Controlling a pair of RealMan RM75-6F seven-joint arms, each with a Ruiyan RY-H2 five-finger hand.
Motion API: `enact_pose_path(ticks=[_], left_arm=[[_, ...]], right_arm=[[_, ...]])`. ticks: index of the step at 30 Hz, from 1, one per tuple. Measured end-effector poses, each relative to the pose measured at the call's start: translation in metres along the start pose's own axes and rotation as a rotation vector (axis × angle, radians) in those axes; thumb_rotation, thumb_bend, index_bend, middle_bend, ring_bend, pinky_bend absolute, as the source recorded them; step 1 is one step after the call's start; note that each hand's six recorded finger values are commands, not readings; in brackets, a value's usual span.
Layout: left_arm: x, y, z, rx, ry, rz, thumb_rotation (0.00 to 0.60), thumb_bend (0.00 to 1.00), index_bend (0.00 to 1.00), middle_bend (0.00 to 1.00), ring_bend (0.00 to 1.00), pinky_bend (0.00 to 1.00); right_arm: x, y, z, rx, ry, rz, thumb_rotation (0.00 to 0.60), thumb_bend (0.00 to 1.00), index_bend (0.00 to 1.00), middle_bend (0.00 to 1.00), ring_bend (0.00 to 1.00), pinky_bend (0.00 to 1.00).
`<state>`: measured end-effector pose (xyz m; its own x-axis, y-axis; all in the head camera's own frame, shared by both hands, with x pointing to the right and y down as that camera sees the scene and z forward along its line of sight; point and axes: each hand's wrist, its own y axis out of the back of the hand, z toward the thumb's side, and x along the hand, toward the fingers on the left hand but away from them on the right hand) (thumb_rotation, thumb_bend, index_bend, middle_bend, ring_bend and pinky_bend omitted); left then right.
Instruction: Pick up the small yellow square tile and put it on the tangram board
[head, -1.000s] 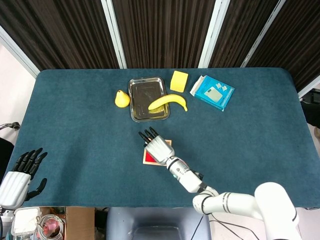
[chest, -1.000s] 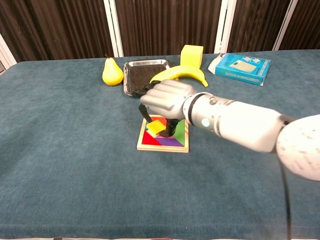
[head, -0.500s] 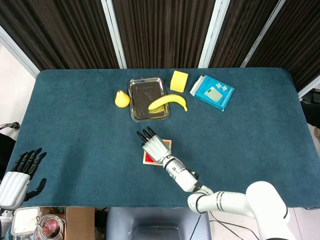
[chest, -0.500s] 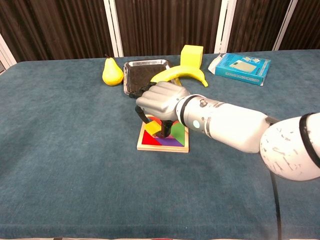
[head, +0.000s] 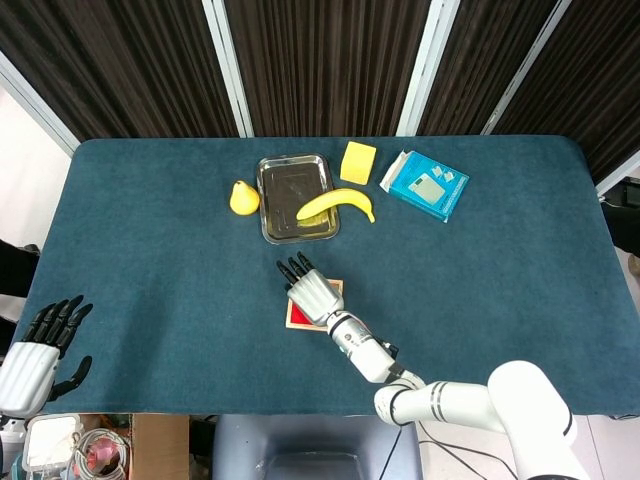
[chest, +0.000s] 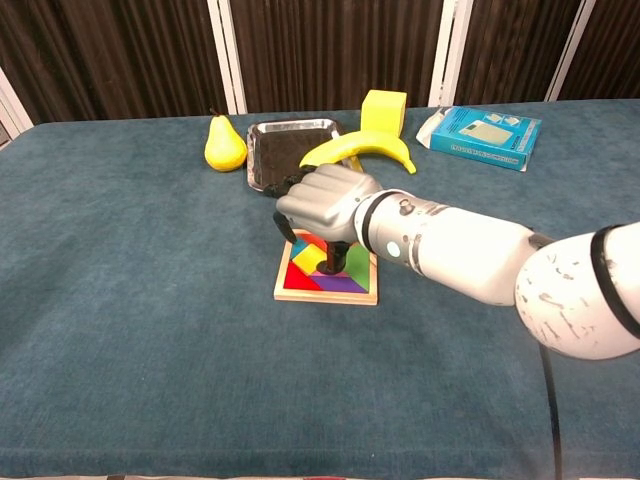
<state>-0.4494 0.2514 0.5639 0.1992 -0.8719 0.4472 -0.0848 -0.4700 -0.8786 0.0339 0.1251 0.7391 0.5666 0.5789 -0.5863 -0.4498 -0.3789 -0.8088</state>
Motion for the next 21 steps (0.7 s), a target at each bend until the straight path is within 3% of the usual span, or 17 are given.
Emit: enact_pose_path(ticks=[11, 21], left_arm=[[-0.003, 0.001, 0.0, -0.003, 0.0, 0.004, 0.6, 0.41, 0.0, 0.0, 0.0, 0.1], [-0.006, 0.001, 0.0, -0.003, -0.002, 0.004, 0.6, 0.41, 0.0, 0.0, 0.0, 0.1]], right_arm=[[0.015, 0.007, -0.008, -0.013, 0.013, -0.039, 0.6, 0.44, 0.42, 0.08, 0.0, 0.0], [0.034, -0.01, -0.033, 0.042, -0.02, -0.019, 0.6, 0.44, 0.44, 0.07, 0.0, 0.0]])
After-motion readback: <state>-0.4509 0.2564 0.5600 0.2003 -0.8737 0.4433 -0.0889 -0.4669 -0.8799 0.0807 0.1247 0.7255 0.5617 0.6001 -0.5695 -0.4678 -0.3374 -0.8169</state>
